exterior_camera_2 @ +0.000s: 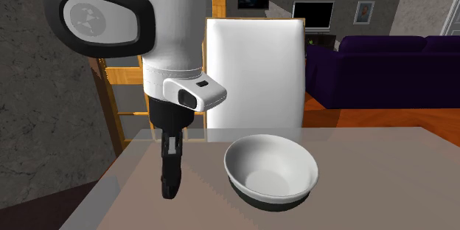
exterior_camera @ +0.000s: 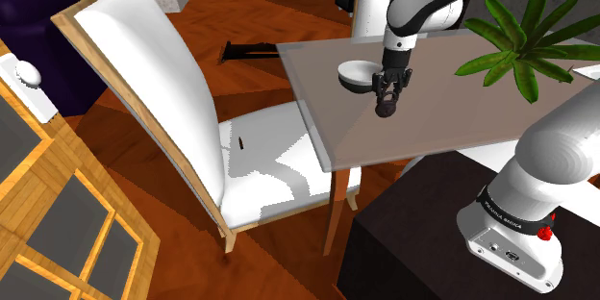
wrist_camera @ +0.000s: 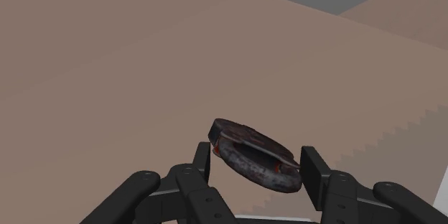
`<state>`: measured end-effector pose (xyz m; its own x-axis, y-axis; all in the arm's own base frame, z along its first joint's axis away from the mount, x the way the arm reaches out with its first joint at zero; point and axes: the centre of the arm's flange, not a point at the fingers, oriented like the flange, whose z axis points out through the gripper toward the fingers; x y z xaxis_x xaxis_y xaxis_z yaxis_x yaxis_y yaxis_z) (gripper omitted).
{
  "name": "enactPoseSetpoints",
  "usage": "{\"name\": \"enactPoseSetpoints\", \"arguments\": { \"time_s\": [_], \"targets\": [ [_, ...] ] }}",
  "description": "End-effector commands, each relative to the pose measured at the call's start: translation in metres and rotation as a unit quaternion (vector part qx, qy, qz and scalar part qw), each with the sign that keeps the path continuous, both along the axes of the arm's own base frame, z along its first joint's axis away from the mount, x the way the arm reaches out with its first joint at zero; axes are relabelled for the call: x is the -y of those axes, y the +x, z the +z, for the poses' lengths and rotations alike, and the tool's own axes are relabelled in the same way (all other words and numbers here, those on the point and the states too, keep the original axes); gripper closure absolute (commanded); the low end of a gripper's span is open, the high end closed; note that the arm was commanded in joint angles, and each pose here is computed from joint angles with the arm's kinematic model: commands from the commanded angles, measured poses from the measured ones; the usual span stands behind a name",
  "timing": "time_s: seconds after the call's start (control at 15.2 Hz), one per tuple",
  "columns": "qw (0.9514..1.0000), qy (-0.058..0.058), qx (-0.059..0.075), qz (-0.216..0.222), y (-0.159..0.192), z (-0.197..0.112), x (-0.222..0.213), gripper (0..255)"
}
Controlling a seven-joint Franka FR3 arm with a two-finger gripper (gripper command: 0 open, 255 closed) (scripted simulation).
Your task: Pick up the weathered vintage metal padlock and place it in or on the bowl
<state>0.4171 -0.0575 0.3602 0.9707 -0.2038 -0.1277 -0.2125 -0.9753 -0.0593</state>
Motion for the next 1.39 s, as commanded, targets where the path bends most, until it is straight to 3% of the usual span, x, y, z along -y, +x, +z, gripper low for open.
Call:
{"name": "enactPoseSetpoints", "arguments": {
  "time_s": [0.0,1.32],
  "targets": [
    [1.0,0.0,0.0,0.0,0.0,0.0,0.0,255],
    [1.0,0.0,0.0,0.0,0.0,0.1,0.0,255]
  ]
}}
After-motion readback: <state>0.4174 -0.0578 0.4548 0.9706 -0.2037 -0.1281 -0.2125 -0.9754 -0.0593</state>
